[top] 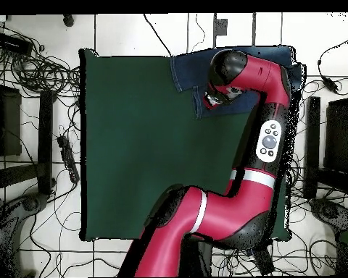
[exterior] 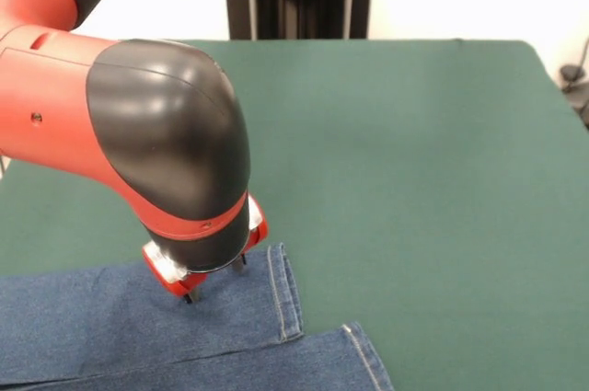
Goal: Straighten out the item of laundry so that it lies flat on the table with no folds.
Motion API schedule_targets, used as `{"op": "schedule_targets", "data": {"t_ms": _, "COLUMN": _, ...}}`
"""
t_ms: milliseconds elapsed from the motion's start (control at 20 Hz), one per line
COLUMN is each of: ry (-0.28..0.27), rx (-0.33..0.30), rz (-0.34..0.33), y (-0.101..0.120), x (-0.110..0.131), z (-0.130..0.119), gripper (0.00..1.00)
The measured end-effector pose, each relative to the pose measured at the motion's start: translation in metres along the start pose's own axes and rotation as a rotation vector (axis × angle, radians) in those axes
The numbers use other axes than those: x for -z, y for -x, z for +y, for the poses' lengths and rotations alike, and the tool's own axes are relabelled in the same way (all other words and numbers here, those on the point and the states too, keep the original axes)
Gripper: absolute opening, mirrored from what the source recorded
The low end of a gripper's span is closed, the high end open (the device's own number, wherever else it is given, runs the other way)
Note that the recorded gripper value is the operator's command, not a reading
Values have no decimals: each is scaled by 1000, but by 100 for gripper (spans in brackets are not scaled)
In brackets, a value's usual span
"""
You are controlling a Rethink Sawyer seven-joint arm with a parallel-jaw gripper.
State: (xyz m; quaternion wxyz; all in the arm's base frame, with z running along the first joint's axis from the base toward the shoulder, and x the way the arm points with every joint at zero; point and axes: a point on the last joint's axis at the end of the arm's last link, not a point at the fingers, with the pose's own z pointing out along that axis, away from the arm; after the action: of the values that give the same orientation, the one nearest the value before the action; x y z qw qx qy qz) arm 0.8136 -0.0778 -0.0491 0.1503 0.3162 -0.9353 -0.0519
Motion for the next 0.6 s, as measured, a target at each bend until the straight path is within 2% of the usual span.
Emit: {"op": "schedule_targets", "data": {"t_ms": 600, "ry": 1, "rx": -1, "rz": -10, "y": 1, "x": 0, "z": 0, "gripper": 100}}
